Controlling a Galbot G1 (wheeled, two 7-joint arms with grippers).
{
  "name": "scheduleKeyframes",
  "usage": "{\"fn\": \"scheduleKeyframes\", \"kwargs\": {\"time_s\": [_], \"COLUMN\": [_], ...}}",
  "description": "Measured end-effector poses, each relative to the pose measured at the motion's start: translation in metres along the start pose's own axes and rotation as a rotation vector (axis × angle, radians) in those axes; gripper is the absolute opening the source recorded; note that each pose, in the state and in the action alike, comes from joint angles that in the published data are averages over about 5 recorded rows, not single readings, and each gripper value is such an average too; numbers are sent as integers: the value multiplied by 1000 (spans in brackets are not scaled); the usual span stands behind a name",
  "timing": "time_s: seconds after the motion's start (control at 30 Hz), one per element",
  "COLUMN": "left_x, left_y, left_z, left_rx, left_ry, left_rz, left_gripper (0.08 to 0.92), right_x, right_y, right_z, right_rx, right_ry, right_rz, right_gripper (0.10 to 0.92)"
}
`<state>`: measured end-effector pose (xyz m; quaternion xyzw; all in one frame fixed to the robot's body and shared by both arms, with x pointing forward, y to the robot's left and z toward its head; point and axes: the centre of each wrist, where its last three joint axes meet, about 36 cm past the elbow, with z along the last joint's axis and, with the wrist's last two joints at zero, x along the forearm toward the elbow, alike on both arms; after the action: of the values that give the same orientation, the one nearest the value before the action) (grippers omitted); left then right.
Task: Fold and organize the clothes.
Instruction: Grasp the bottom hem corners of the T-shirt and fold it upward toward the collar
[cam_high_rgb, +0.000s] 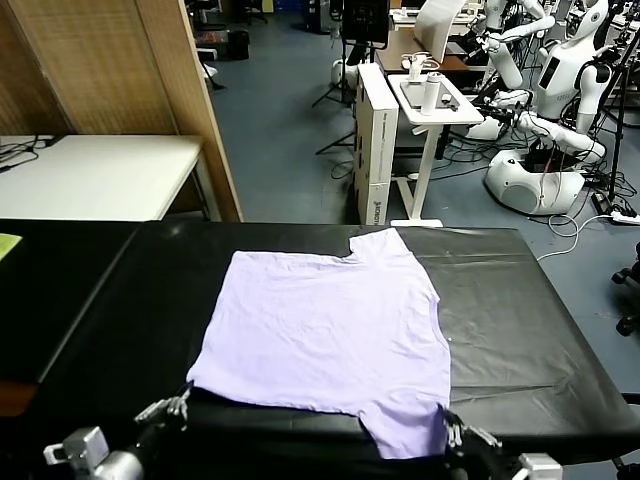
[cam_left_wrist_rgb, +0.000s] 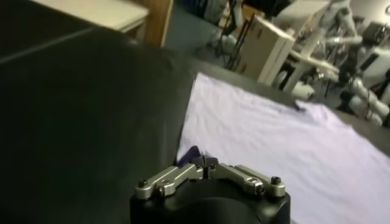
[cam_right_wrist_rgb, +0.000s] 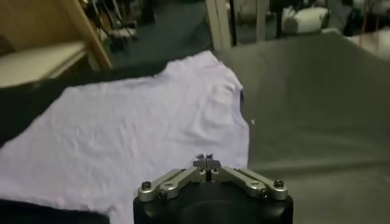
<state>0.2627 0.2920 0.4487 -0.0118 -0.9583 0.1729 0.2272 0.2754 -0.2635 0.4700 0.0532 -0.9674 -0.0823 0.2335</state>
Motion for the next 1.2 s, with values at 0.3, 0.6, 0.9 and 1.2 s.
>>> {"fn": "scheduleKeyframes", "kwargs": {"time_s": [0.3, 0.6, 0.9, 1.2], "left_x": [-46, -74, -84, -94], "left_y": [-13, -10, -5, -1], "left_z": [-2, -2, -1, 0], "left_rx": [26, 18, 19, 24], "left_ry": [-78, -87, -86, -85], "left_rz": [16, 2, -15, -27], "left_gripper": [148, 148, 148, 148], "right_x": [-56, -94, -113, -123], "right_y": [-22, -26, -34, -35], "right_z": [-9, -18, -23, -19], "right_rx": [2, 0, -6, -20], "right_ry": [-14, -28, -36, -32], "right_rz": [5, 7, 25, 28], "right_gripper": [138, 138, 138, 138]}}
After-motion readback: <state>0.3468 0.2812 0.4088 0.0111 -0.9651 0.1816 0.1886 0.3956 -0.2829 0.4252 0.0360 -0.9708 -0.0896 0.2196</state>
